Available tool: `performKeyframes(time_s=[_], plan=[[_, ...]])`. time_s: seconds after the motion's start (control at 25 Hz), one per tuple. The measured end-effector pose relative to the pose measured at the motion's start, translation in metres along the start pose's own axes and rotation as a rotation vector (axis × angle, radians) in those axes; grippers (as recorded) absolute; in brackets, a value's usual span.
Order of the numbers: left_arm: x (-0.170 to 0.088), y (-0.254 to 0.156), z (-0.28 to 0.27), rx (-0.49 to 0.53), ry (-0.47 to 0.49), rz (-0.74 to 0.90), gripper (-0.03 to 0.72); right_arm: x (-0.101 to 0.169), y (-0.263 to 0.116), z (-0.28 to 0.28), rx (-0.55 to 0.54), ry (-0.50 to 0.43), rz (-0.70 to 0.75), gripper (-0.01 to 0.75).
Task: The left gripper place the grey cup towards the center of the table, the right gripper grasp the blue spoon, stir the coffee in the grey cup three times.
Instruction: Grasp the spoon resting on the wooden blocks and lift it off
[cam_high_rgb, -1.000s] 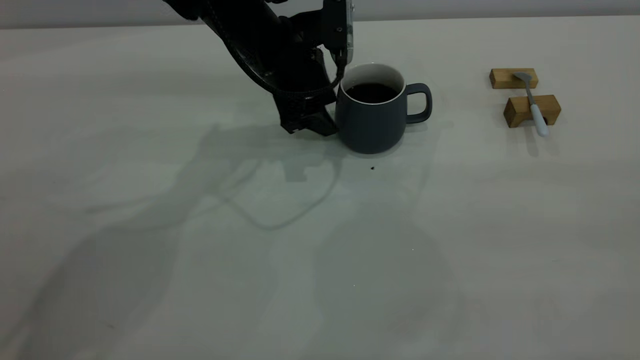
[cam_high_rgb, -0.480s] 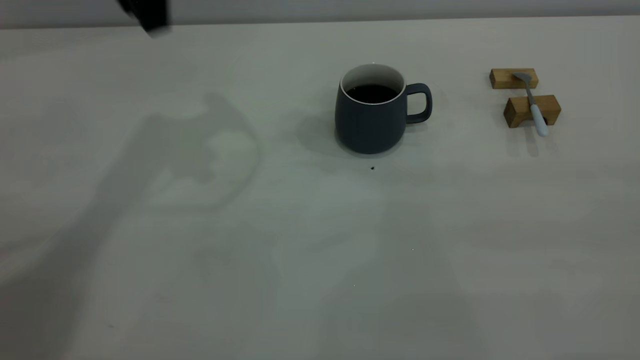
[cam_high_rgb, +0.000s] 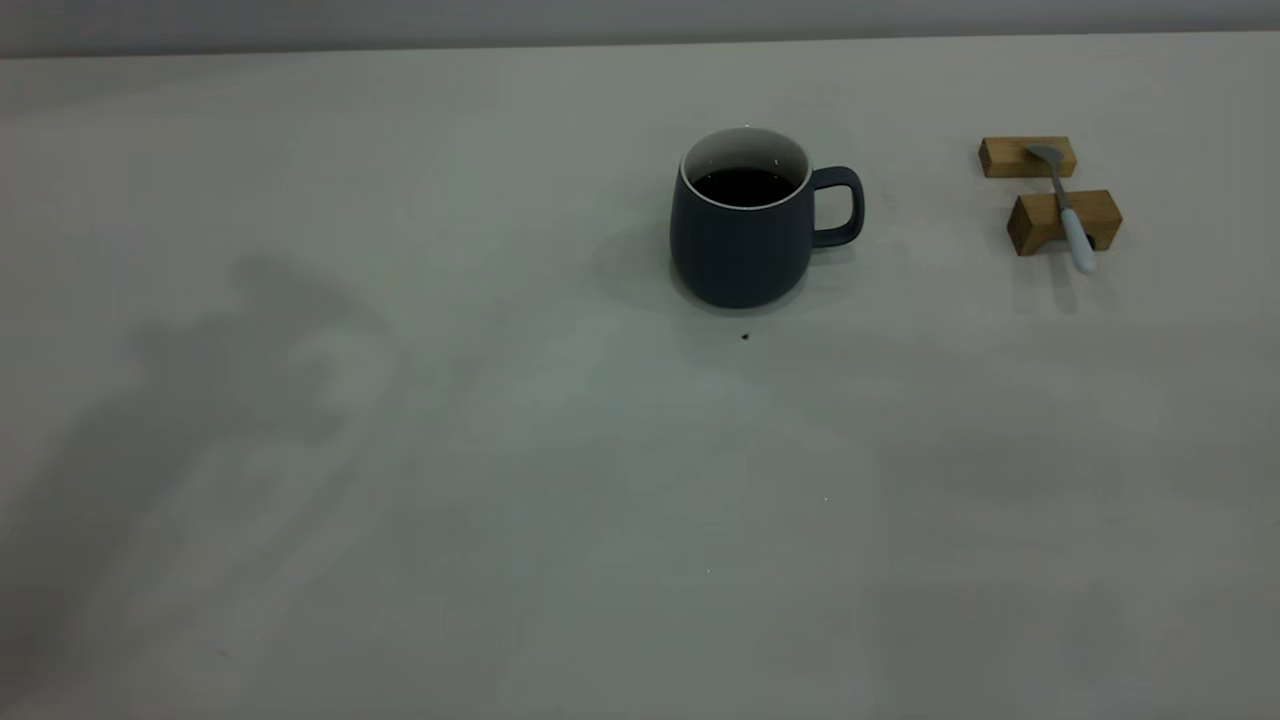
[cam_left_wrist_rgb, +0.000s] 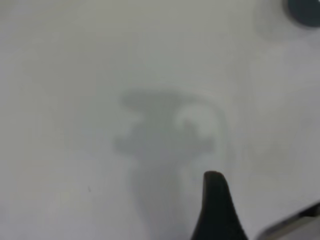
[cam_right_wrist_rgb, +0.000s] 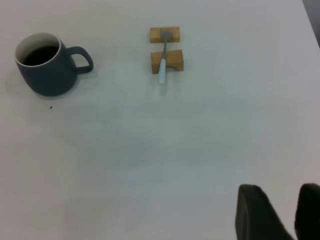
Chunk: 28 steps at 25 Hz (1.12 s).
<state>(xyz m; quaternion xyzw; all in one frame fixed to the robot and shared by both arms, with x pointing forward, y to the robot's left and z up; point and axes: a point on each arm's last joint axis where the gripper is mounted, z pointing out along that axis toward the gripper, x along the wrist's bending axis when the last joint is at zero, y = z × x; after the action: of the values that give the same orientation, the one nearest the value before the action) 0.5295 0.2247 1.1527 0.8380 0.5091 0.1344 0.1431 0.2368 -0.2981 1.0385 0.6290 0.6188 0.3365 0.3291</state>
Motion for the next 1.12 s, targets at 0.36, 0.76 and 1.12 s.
performKeyframes(time_s=[0.36, 0.76, 1.12], plan=[[-0.033, -0.147, -0.01, 0.083, -0.011, -0.16, 0.585, 0.0, 0.0, 0.0, 0.0, 0.0, 0.0, 0.238], [-0.056, -0.259, 0.014, -0.018, 0.024, -0.224, 0.585, 0.0, 0.0, 0.0, 0.0, 0.0, 0.0, 0.238], [-0.061, -0.289, 0.008, -0.174, 0.064, -0.259, 0.585, 0.0, 0.0, 0.0, 0.0, 0.0, 0.0, 0.238]])
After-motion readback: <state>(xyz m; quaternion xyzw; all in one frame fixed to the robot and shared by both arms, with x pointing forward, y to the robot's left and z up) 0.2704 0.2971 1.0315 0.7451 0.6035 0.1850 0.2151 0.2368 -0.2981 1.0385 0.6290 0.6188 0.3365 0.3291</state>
